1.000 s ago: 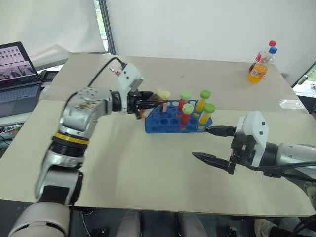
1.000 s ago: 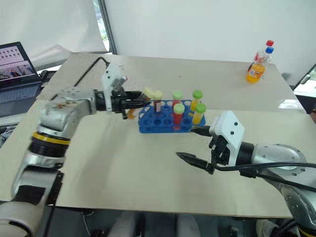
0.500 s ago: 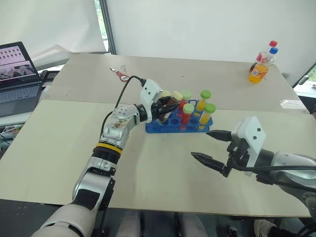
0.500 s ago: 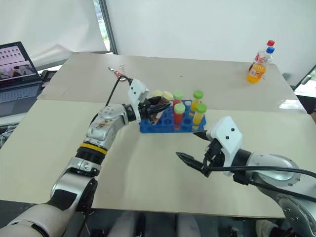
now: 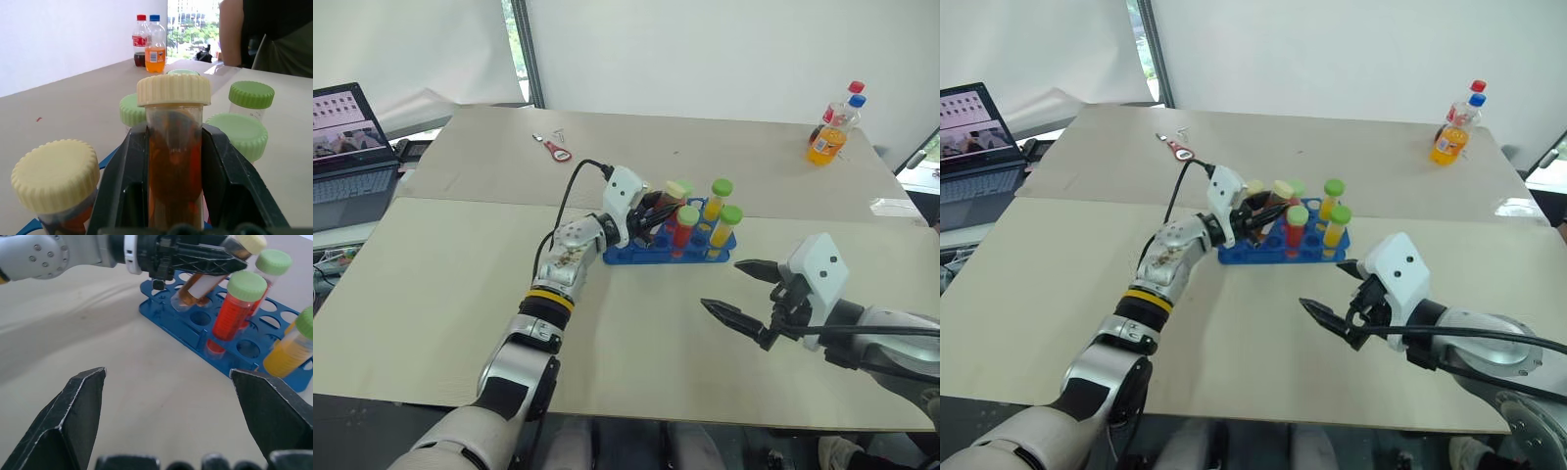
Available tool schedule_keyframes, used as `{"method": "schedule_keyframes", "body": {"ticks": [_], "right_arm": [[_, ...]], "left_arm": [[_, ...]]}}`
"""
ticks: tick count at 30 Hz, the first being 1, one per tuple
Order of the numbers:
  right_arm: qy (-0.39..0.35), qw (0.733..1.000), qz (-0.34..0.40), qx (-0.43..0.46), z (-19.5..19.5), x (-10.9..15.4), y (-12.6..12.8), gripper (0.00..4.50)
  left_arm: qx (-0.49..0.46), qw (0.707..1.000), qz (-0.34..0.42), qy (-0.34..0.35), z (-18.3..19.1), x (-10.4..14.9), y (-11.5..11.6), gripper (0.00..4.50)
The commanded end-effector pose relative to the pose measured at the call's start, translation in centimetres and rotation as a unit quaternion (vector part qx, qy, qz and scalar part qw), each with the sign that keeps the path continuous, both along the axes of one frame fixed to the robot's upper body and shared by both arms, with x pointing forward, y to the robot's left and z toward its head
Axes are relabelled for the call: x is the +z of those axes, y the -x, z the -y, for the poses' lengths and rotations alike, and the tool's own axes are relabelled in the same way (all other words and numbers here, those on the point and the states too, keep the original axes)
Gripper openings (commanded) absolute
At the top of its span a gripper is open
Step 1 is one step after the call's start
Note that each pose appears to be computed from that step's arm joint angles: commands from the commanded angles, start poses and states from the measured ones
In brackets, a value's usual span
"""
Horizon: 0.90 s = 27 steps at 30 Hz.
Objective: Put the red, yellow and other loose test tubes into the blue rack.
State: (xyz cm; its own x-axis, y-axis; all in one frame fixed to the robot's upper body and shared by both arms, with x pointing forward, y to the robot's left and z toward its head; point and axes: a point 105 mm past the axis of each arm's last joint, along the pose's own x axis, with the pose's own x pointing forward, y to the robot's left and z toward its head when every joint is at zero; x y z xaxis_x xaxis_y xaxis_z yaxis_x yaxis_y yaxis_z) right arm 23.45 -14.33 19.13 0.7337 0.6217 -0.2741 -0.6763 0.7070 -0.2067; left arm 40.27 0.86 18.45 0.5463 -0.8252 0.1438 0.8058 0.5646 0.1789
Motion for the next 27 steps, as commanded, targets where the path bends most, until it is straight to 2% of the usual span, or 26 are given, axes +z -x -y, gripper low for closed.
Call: {"method": "schedule_keyframes", "body": {"ticks": [1, 11, 18, 19, 20, 24, 25, 27], "right_arm": [[-0.010, 0.999, 0.026, -0.027, -0.2, 0.7, 0.0, 4.50], [-0.082, 0.978, 0.085, -0.173, -0.1, 0.9, -1.8, 4.50], [-0.085, 0.965, 0.101, -0.227, 1.4, 0.3, -2.1, 4.50], [-0.082, 0.965, 0.102, -0.228, 1.6, 0.3, -2.2, 4.50], [-0.079, 0.965, 0.102, -0.229, 1.9, 0.2, -2.2, 4.50], [-0.071, 0.966, 0.108, -0.224, 2.6, 0.2, -2.5, 4.50], [-0.069, 0.966, 0.110, -0.222, 2.8, 0.3, -2.6, 4.50], [-0.059, 0.969, 0.117, -0.209, 3.2, 0.6, -3.1, 4.50]], "left_arm": [[0.008, 0.999, 0.027, 0.023, 0.1, 0.4, 0.4, 0.93], [0.068, 0.994, 0.050, 0.068, -1.0, -1.7, 1.5, 0.92], [0.082, 0.992, 0.078, 0.064, -1.1, -2.5, 2.2, 0.92], [0.074, 0.993, 0.077, 0.060, -1.1, -2.8, 2.4, 1.93], [0.065, 0.993, 0.079, 0.057, -1.0, -2.9, 2.6, 2.23], [0.041, 0.994, 0.091, 0.034, -1.8, -3.4, 3.5, 4.21], [0.042, 0.995, 0.088, 0.030, -2.3, -3.5, 3.5, 4.46], [0.043, 0.995, 0.090, 0.013, -3.8, -3.6, 3.8, 4.46]]}}
